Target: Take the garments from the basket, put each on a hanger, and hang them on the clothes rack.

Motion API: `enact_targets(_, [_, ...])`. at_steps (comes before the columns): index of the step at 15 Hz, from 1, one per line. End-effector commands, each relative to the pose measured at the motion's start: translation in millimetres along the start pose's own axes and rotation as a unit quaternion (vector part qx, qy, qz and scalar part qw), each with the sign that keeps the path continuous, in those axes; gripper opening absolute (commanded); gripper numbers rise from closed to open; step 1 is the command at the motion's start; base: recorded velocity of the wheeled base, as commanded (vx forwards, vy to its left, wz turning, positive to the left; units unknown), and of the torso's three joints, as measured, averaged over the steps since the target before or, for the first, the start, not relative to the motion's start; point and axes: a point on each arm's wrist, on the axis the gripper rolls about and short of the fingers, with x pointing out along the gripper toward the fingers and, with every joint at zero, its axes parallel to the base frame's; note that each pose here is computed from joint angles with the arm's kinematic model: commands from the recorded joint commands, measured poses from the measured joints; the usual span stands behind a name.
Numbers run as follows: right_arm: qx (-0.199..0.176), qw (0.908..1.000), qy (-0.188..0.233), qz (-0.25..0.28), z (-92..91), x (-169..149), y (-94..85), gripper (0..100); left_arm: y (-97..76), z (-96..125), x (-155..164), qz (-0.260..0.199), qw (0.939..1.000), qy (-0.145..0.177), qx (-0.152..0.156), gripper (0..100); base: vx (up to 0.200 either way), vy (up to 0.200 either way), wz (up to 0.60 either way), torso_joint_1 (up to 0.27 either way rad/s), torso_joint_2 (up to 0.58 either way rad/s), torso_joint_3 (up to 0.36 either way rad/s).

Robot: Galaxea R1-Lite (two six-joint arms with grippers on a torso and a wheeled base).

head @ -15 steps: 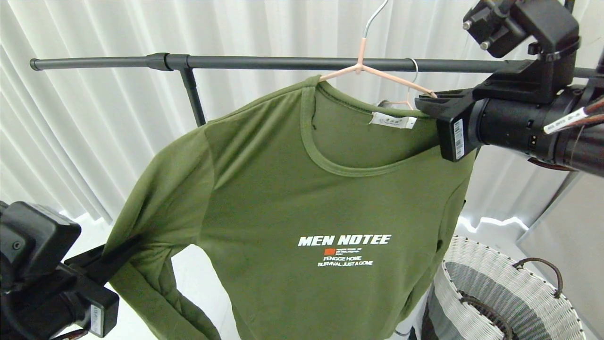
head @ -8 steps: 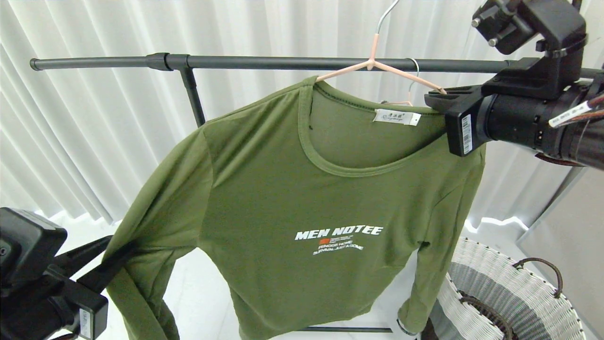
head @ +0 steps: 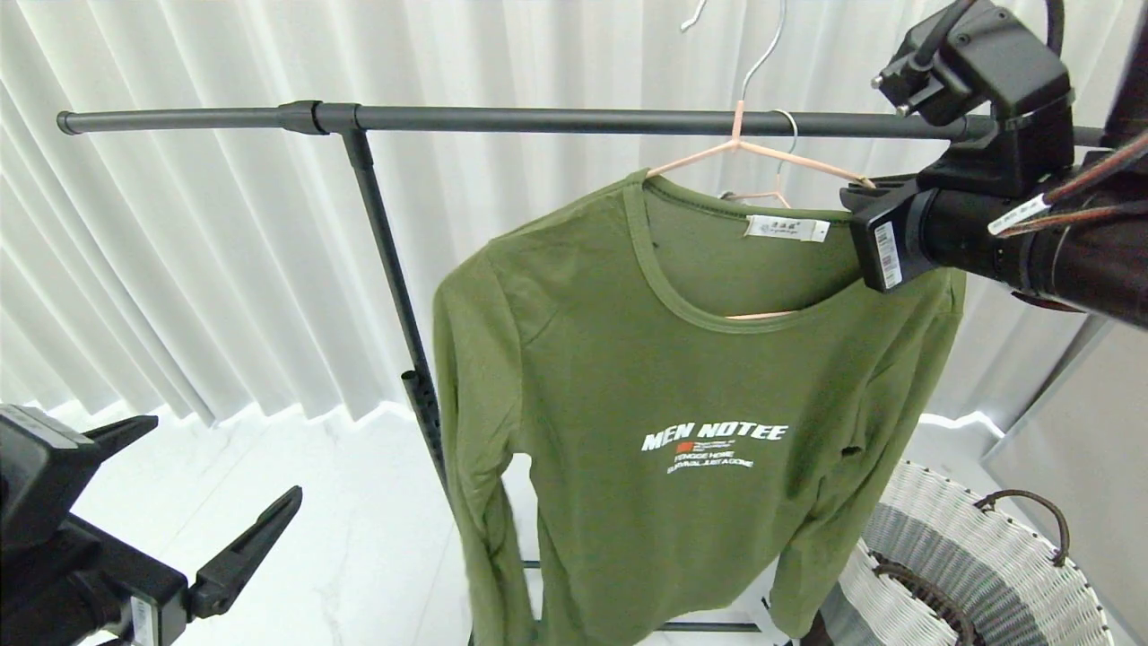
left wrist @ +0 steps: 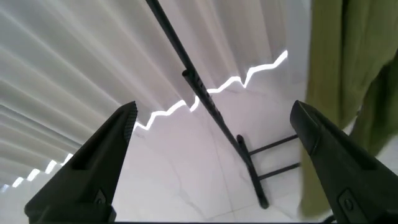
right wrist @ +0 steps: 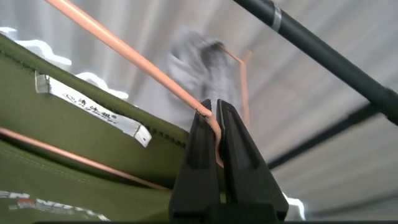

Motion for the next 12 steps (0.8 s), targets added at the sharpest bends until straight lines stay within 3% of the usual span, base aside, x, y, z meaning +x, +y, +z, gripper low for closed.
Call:
enact_targets(1, [-0.008,0.9991,0.029,-0.029,-8.5,17,2.6,0,1.7,0,-5,0.004,0.9999,-0.01,0.01,100,0.0,0.0,0.0,0.0,0.0,0.0])
enact_targets(6, [-0.01,0.9895,0.071,-0.125,-9.2,43,5.9,0,2.7,1,-6,0.006,0.9995,-0.013,0.027,100,0.0,0.0,0.0,0.0,0.0,0.0])
enact_targets(9, [-0.008,0.989,0.071,-0.129,-8.0,45,6.6,0,2.9,2,-5,0.007,0.9995,-0.014,0.027,100,0.0,0.0,0.0,0.0,0.0,0.0])
enact_targets(12, [-0.008,0.9874,0.074,-0.14,-7.5,45,5.5,0,2.9,2,-5,0.007,0.9995,-0.014,0.027,100,0.2,0.0,0.0,-0.002,0.0,0.004])
